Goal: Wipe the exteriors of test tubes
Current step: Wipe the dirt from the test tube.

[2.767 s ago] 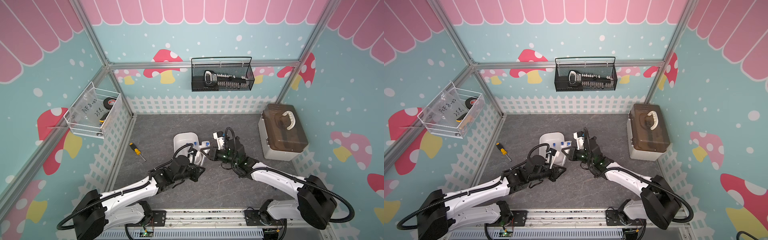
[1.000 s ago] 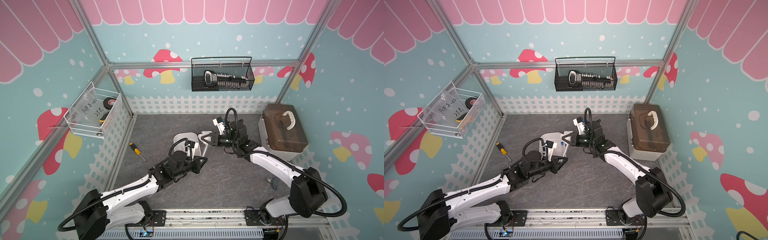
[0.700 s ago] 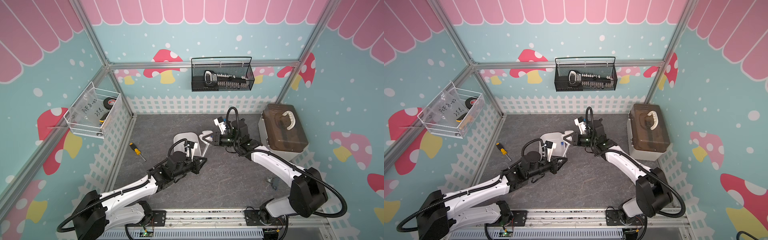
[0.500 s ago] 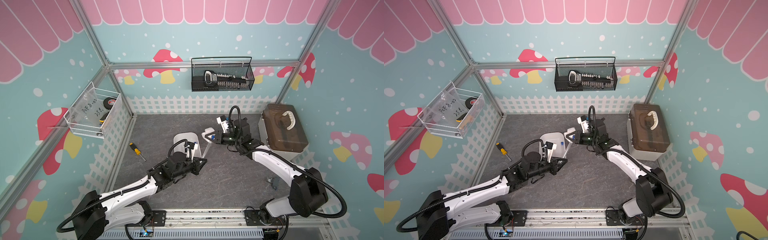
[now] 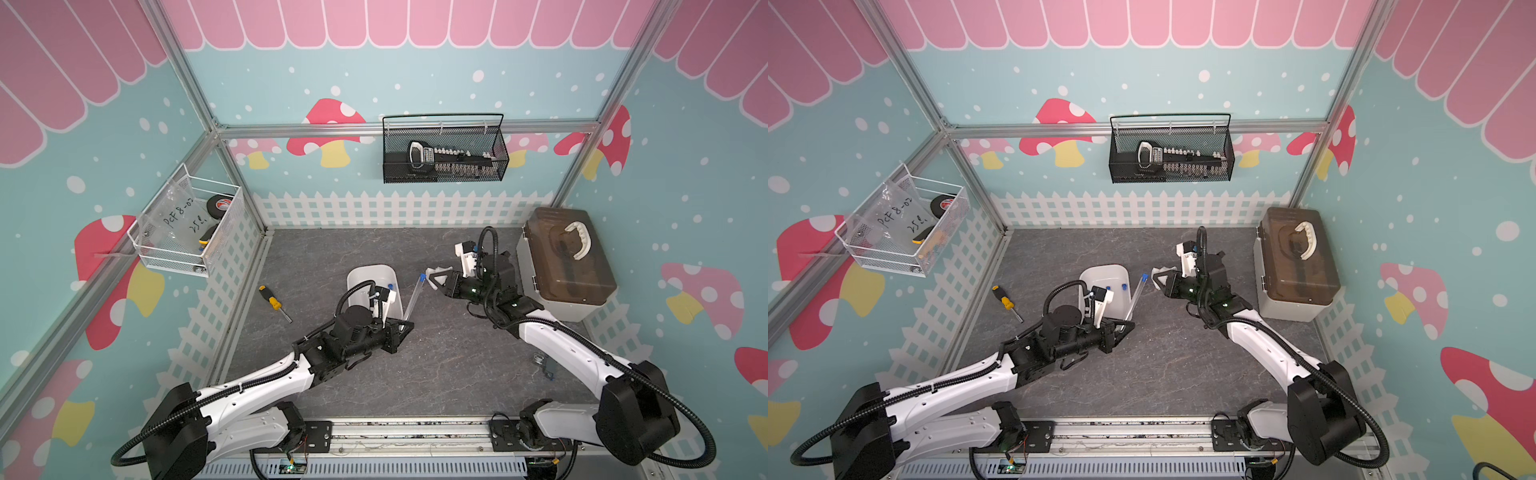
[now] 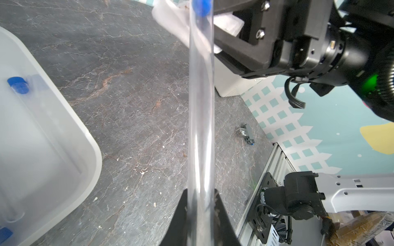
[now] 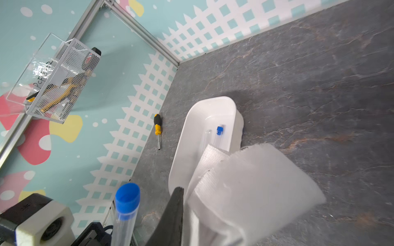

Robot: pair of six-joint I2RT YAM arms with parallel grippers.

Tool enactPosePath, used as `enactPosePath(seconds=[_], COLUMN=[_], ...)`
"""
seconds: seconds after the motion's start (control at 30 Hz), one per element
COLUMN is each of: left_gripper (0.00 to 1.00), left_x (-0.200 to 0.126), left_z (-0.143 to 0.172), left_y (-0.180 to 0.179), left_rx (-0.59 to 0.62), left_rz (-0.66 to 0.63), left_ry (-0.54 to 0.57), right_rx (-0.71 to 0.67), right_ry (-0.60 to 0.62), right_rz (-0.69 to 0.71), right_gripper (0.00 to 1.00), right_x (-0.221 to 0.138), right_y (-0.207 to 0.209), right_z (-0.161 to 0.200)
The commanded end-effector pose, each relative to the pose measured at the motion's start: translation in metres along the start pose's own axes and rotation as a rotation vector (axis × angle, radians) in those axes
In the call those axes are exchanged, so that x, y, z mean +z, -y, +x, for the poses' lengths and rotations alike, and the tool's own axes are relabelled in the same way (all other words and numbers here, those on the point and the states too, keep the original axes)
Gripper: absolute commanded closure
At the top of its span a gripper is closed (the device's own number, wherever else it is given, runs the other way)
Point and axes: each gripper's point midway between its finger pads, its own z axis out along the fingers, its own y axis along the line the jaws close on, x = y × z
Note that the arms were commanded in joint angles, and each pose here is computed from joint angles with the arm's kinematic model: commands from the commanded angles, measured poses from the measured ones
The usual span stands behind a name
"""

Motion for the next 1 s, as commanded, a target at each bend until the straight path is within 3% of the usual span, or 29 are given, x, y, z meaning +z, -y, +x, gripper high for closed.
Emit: enactPosePath(seconds=[0.0,0.37,0.7,0.97], left_gripper=[0.93,0.93,0.93,0.93], left_x=[-0.004,-0.005,0.002,0.000], left_z=[0.006,-0.004,-0.006,-0.007], left_y=[-0.004,-0.005,-0.003,-0.003], left_rx=[-0.012,-0.005,-0.009,-0.005], left_rz=[-0.010,-0.013,0.002,-0.001], left_ry=[-0.010,0.005,-0.002,0.004], right_rx=[-0.029,-0.077,-0.147,-0.124], right_ry=[0.032,-0.025,-0.083,-0.102], right_rz=[0.056,-0.164,-0.334,-0.268], right_gripper=[0.80,0.80,0.80,0.80], right_x=[-0.011,-0.031,-0.015,-0.008], right_y=[0.005,-0.050,-0.104,-0.092], right_z=[-0.005,0.012,0.032,0.042])
